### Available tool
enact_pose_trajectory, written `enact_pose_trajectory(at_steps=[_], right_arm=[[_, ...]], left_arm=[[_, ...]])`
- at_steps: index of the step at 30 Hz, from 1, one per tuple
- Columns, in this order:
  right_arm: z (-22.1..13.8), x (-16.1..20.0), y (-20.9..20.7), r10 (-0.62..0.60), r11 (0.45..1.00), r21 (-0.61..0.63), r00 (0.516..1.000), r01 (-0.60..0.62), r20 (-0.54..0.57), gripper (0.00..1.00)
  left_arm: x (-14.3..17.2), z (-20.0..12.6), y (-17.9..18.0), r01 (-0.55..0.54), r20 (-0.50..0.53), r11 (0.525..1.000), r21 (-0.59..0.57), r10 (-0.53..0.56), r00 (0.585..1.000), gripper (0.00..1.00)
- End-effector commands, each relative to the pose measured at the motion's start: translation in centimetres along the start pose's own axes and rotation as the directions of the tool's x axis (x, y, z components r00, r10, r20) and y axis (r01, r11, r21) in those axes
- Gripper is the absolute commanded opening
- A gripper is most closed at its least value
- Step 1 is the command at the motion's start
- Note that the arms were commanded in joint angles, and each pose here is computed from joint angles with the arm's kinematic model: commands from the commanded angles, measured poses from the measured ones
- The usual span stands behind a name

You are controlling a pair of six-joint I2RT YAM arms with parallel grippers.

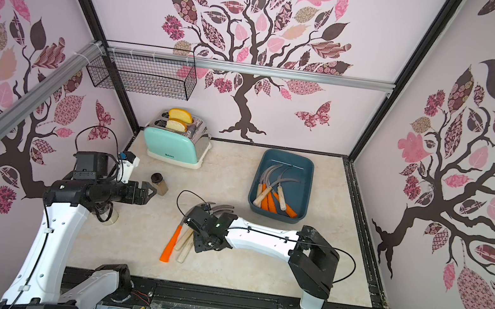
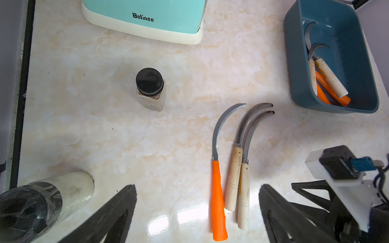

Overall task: Put small sickles into storage boxes
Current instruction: Pick up the sickle at the center of the board.

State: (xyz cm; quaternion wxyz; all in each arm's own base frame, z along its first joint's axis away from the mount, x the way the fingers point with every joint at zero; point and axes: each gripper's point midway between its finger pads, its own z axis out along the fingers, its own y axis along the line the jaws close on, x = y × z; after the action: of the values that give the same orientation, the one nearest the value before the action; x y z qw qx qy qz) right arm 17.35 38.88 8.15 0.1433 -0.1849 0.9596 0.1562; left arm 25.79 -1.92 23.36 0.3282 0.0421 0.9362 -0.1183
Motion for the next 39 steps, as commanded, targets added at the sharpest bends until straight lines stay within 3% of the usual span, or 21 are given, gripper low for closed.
enact_pose_trajectory(at_steps=[1,10,21,39], right_arm=[[0.9,-0.6,1.6,0.009,1.0,-0.026,1.0,-0.008,0.008,0.52],[3.8,-0.7,2.9,-0.003,1.0,-0.028,1.0,0.002,-0.027,0.55],[4.9,-1.0,3.4,-0.02,1.0,-0.005,0.999,0.02,-0.039,0.55],[6.3,0.0,2.2,-0.053,0.995,0.076,0.994,0.06,-0.096,0.54]], left_arm=[[-0.9,-0.5,0.0,-0.006,0.039,1.0,-0.002,0.006,0.999,0.95],[-1.1,0.3,0.4,-0.019,0.044,1.0,-0.011,0.02,0.999,0.95],[-2.6,-0.2,0.2,-0.032,0.076,0.999,-0.008,0.032,0.997,0.95],[-2.4,0.4,0.1,-0.036,0.061,0.999,0.016,0.034,0.998,0.95]])
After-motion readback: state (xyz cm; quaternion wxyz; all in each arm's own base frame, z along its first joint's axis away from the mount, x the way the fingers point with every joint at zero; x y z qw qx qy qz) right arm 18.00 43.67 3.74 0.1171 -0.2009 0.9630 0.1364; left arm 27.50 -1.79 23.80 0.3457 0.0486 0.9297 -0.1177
